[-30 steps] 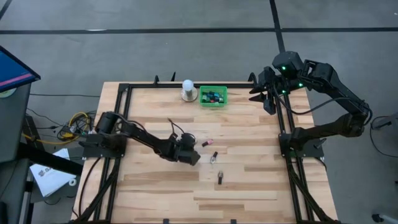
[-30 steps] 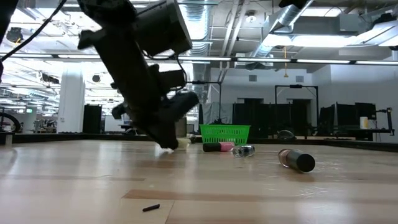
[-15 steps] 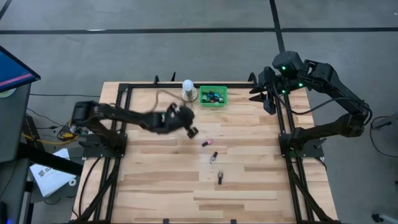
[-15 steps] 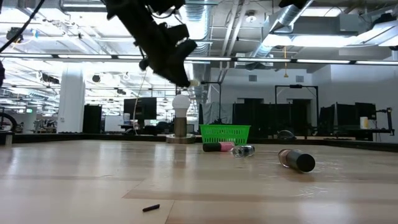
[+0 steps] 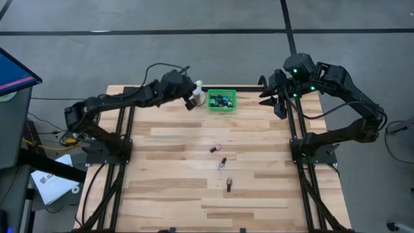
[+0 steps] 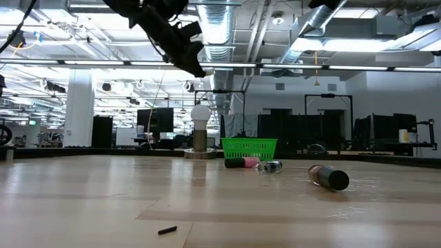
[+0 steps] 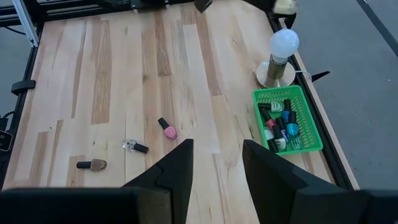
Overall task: Pick & Place Nail Polish
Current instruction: Put the light yellow nail polish bottle into the green basket
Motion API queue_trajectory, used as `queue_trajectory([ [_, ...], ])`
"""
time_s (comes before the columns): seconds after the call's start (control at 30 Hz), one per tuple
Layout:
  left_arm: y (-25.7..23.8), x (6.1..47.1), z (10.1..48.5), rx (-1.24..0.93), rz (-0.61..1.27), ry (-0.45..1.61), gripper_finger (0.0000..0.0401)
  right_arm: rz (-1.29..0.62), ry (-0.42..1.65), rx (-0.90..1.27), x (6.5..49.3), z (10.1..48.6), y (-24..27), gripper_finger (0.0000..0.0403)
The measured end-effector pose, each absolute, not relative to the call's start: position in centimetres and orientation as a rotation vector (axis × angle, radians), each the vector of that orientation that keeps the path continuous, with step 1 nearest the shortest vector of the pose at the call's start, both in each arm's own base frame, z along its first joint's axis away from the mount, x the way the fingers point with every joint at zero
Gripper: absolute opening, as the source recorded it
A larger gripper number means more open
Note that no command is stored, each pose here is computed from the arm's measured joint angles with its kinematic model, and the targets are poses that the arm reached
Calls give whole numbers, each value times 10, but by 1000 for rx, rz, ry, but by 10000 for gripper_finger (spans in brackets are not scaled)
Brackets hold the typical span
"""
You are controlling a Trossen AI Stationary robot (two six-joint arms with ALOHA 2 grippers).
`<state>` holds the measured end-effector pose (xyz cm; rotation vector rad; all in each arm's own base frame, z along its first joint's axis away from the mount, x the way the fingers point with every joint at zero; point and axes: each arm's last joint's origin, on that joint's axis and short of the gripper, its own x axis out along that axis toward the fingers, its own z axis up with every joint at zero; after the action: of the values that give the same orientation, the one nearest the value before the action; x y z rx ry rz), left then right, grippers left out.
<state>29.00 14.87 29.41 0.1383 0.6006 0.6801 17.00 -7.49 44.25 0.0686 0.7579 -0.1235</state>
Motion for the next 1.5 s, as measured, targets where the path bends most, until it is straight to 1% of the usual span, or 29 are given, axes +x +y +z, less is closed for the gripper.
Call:
queue_trajectory([
  [0.17,167,302,297,208,629,627,49,-125,751,67,170,443,-75,131],
  [0.47,191,348,285,299,518,656,49,-135,750,91,170,443,-75,131],
  [0.8,209,388,254,313,441,702,49,-135,750,91,170,443,-75,131],
  [0.93,211,395,237,339,395,740,49,-135,750,91,170,443,-75,131],
  [1.13,212,403,214,319,336,774,49,-135,750,91,170,443,-75,131],
  [1.5,206,415,187,370,232,801,50,-134,750,89,170,443,-75,131],
])
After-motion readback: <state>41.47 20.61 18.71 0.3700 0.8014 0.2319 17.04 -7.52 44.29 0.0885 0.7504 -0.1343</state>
